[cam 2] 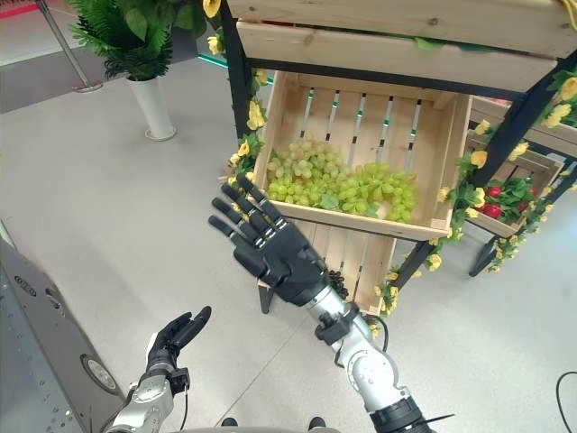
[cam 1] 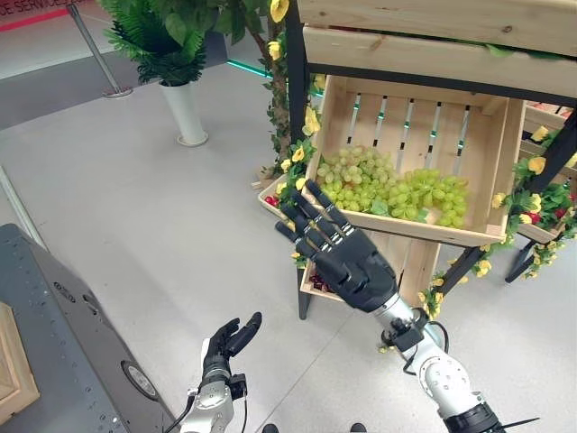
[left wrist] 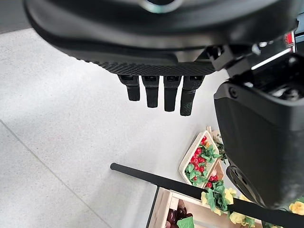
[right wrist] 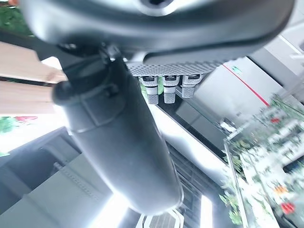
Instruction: Pick up the fruits from the basket on one side to the basket on the other side
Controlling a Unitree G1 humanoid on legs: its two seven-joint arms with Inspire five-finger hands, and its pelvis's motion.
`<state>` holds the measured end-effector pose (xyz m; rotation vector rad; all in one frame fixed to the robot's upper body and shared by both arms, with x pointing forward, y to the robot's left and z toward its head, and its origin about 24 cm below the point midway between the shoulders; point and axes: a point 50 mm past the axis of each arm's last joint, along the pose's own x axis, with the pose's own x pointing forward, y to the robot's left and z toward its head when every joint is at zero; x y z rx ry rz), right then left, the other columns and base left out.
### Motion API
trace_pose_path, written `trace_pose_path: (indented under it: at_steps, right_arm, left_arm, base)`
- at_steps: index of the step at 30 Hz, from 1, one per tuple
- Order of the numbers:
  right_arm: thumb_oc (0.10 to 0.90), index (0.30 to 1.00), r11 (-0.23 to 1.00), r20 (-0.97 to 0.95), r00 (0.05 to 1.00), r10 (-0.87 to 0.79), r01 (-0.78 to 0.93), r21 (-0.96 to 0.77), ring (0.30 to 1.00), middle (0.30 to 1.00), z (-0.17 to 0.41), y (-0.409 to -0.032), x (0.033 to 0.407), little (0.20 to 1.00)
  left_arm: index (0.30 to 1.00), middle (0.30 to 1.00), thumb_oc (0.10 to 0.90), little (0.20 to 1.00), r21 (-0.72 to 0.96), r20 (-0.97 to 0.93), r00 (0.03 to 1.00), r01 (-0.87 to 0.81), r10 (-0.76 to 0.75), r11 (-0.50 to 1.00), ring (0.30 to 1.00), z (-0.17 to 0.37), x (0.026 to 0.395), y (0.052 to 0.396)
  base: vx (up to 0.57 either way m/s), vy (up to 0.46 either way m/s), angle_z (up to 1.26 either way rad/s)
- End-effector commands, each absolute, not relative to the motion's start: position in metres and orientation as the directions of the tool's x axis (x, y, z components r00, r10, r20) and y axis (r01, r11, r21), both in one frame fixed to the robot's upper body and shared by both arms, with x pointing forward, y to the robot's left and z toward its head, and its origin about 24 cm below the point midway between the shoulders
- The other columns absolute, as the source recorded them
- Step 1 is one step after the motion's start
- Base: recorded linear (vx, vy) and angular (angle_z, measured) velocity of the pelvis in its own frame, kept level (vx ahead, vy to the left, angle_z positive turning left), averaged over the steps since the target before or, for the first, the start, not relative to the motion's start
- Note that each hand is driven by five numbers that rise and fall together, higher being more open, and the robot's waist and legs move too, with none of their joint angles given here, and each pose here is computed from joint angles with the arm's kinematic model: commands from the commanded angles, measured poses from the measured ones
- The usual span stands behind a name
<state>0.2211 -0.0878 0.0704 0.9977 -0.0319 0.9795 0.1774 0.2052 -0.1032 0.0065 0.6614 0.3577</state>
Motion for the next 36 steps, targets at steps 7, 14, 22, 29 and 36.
trace_pose_path:
  at_steps: [7,14,22,29,36]
  right_arm:
    - [0.8,0.9,0.15,0.421,0.581,0.696,-0.692,0.706,0.9,0.9,0.048,-0.085,0.213,0.9]
    - [0.8,0.9,0.407,0.159,0.705,0.692,-0.562,0.72,0.9,0.9,-0.001,-0.092,0.215,0.9]
    - [0.8,0.9,0.503,-0.06,0.79,0.611,-0.329,0.799,0.9,0.9,-0.035,-0.099,0.221,0.9]
    - [0.8,0.9,0.57,-0.289,0.862,0.417,0.0,0.821,0.9,0.9,-0.074,-0.123,0.21,0.9]
    - [0.8,0.9,0.446,-0.467,0.862,0.198,0.345,0.826,0.9,0.9,-0.105,-0.154,0.188,0.9]
  left_arm:
    - [0.9,0.9,0.8,0.9,0.219,-0.57,0.721,-0.329,0.395,0.918,0.9,-0.103,0.184,0.225]
    - [0.9,0.9,0.8,0.9,0.262,-0.604,0.692,-0.296,0.395,0.919,0.9,-0.107,0.19,0.22]
    - [0.9,0.9,0.8,0.9,0.293,-0.7,0.562,-0.335,0.44,0.895,0.9,-0.131,0.151,0.213]
    - [0.9,0.9,0.8,0.9,0.326,-0.756,0.463,-0.346,0.463,0.88,0.9,-0.147,0.129,0.208]
    - [0.9,0.9,0.8,0.9,0.417,-0.79,0.326,-0.335,0.519,0.845,0.9,-0.16,0.081,0.222]
  base:
    - [0.02,-0.109,0.01]
    - [-0.07,-0.175,0.12]
    - [-0.02,-0.23,0.2]
    - [-0.21,-0.149,0.87]
    - [-0.26,-0.024,0.54]
